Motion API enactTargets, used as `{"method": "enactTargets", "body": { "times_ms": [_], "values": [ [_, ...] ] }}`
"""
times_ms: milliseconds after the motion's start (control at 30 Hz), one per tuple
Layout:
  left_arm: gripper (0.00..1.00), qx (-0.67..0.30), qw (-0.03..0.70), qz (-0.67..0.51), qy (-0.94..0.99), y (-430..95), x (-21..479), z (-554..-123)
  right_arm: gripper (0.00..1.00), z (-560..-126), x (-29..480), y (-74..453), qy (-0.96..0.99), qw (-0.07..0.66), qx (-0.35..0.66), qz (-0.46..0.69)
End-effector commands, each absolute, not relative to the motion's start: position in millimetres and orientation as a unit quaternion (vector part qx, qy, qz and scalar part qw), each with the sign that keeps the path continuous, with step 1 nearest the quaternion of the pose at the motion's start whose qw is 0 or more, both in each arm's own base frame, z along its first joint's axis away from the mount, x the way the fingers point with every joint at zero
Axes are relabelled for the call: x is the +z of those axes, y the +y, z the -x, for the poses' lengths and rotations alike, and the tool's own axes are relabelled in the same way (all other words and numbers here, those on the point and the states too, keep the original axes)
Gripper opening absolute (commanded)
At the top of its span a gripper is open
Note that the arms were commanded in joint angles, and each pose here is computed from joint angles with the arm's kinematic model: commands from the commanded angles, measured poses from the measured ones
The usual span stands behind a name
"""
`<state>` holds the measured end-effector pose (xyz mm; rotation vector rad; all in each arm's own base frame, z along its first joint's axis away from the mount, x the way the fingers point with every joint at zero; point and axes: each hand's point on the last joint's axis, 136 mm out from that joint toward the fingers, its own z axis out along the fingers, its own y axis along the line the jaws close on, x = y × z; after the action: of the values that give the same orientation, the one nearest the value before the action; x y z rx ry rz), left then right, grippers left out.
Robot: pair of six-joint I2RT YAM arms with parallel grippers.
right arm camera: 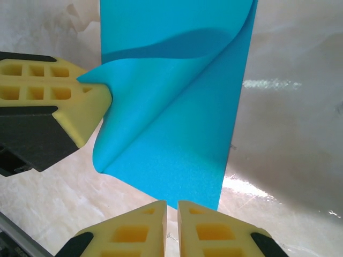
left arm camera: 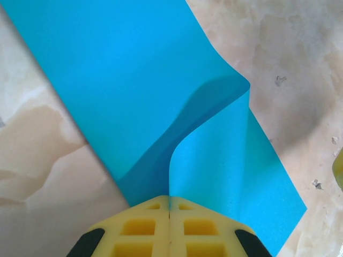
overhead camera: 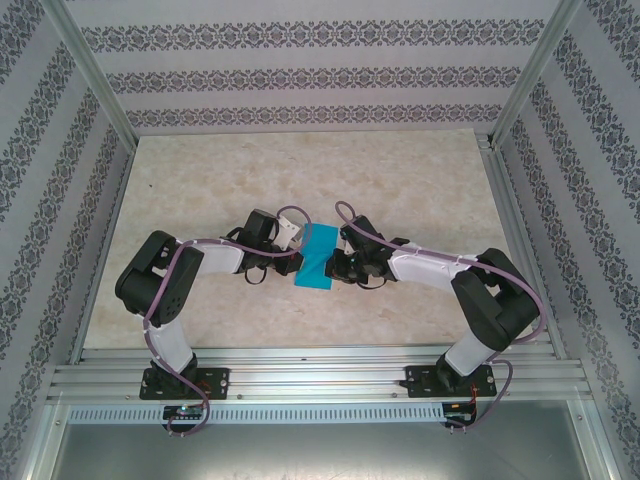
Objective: Fold a paper plane with a square sheet of paper (fold left side to right side)
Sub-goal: Fold the triangle a second time at the center of the table.
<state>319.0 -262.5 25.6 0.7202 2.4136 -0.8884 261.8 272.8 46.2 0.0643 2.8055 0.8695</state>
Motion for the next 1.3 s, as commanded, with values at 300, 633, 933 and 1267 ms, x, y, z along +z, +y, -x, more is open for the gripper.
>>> {"method": "enactTargets", "body": {
  "times_ms": [300,633,933,1267],
  "values": [
    [0.0,-0.323,0.248,-0.273,0.871,-263,28,-324,0.13,-283,58,293,0.934,0.127,0.332,-0.031],
    [0.0,-0.319,0.244,-0.271,0.874,-262,23,-323,0.12,-307,52,316,0.928,0.13,0.347,-0.038],
    [0.0,-0.316,0.244,-0.27,0.876,-261,21,-324,0.12,-310,34,321,0.933,0.117,0.338,-0.038],
    [0.0,-0.314,0.243,-0.269,0.878,-261,20,-325,0.12,-306,20,316,0.939,0.105,0.324,-0.04]
  ]
}}
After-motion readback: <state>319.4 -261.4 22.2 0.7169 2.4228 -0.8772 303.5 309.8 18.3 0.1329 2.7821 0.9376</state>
